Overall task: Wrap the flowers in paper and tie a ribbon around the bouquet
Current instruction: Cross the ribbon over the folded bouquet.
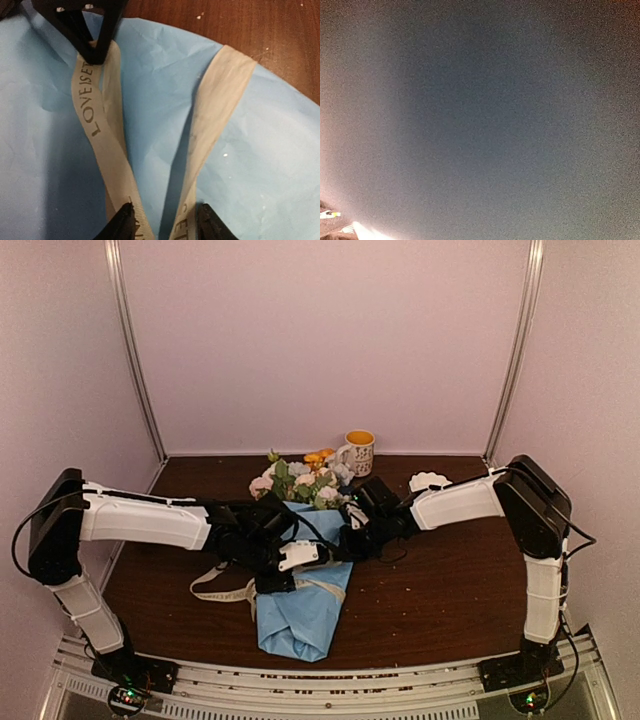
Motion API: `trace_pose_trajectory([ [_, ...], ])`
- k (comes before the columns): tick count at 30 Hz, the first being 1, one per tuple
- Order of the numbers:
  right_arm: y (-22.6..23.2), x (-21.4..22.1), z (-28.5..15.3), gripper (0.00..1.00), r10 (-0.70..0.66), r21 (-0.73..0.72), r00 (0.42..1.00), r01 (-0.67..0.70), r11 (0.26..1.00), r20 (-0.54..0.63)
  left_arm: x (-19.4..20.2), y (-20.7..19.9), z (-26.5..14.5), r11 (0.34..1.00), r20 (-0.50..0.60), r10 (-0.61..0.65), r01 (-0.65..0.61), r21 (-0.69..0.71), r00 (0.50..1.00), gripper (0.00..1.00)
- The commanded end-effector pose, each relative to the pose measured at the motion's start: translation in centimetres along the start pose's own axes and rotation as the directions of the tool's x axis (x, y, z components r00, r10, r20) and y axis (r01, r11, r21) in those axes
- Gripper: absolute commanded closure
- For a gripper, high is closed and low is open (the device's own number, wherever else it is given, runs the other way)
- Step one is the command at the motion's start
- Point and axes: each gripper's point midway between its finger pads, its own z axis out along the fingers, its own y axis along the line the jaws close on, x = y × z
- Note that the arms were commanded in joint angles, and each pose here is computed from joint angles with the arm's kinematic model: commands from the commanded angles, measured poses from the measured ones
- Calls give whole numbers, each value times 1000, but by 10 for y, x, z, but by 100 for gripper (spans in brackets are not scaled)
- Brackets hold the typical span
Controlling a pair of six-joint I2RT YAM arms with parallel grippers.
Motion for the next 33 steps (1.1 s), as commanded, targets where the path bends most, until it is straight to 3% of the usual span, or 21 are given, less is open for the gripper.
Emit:
trace_pose_trajectory([
  [1,11,12,-5,100,-18,-24,999,18,1000,-27,-6,23,-3,988,-12,42,-43,-151,999,62],
  [6,17,16,-6,100,-30,-34,999,29,999,-39,-12,22,-5,988,21,29,-26,-153,999,100],
  [12,30,35,-7,100,-86,-85,992,77,993,-97,-24,30,-23,980,111,-7,29,-198,994,100],
  [18,54,75,-13,100,-220,-207,957,180,962,-188,-48,22,-47,990,271,-23,60,-128,962,100],
  [26,73,100,-24,100,-340,-336,916,258,906,-214,-40,33,-30,986,253,-104,133,-100,962,100],
  [30,78,95,-26,100,-340,-354,917,254,900,-208,-30,46,-14,977,230,-176,198,-76,957,100],
  [33,74,86,-31,95,-304,-342,933,227,912,-191,-22,55,-3,969,210,-227,242,-51,951,100],
])
